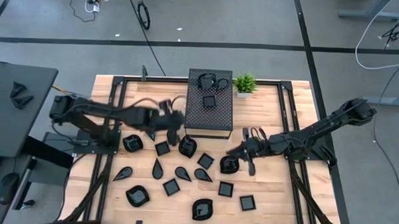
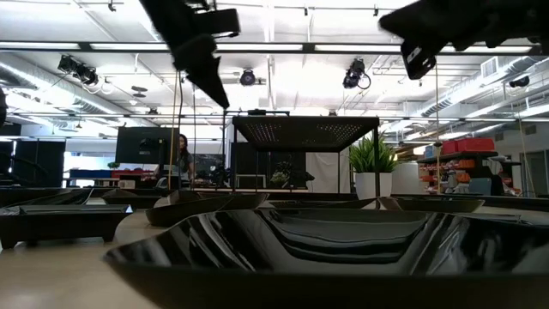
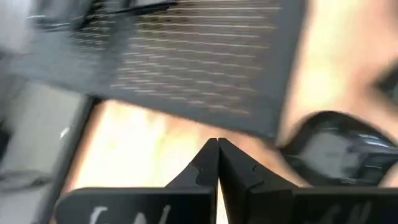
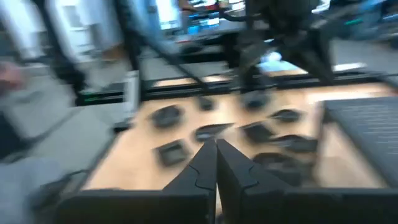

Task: Pick & Place Mini shaped plates
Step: Stack the black leaf-shaped plate on top of the black leaf-shaped plate on the shelf

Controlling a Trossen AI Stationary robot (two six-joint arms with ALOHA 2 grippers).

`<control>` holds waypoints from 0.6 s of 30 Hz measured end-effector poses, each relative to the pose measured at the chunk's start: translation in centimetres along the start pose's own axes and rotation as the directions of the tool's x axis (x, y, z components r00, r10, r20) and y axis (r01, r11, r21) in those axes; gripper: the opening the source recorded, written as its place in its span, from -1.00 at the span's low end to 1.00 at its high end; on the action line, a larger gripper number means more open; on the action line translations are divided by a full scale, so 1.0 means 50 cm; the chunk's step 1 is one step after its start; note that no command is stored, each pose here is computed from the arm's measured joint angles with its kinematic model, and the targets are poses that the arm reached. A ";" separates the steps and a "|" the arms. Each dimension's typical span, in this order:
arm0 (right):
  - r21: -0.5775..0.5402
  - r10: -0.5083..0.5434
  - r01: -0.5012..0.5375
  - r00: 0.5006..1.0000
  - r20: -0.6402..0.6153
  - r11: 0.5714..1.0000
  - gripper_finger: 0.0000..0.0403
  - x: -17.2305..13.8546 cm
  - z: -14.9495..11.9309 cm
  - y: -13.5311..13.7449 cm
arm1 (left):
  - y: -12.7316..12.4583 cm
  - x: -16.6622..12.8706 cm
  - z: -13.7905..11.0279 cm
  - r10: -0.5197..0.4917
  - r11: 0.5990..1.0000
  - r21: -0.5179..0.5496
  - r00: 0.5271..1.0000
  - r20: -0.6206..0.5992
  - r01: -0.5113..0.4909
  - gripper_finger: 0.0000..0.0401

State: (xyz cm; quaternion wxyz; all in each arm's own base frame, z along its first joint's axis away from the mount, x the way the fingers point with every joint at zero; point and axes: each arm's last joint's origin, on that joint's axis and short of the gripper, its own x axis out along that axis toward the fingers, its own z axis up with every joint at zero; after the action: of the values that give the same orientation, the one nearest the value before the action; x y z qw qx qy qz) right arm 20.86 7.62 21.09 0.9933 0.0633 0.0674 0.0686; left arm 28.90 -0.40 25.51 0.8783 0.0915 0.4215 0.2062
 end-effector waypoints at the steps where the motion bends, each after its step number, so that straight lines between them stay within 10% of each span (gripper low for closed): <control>1: 0.020 0.031 -0.030 0.999 -0.008 0.999 -0.96 0.000 -0.001 0.002 | -0.015 0.004 -0.014 -0.022 1.000 0.001 0.999 0.025 0.022 -0.93; 10: 0.077 0.039 -0.035 0.998 -0.051 0.996 -0.87 0.007 0.014 0.011 | -0.112 0.029 -0.088 -0.192 0.976 -0.050 0.946 0.261 0.212 -0.97; 18: -0.036 -0.082 0.074 0.935 -0.345 0.997 -0.67 0.010 0.061 0.062 | -0.129 0.024 -0.098 -0.197 0.971 -0.067 0.930 0.309 0.228 -0.94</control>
State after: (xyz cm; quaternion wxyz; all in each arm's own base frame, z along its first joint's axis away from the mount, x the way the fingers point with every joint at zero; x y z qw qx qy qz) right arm 21.39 10.38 24.43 0.9686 0.0365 0.2426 0.0398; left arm 27.57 -5.72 19.44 0.9528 0.0306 0.2794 0.1147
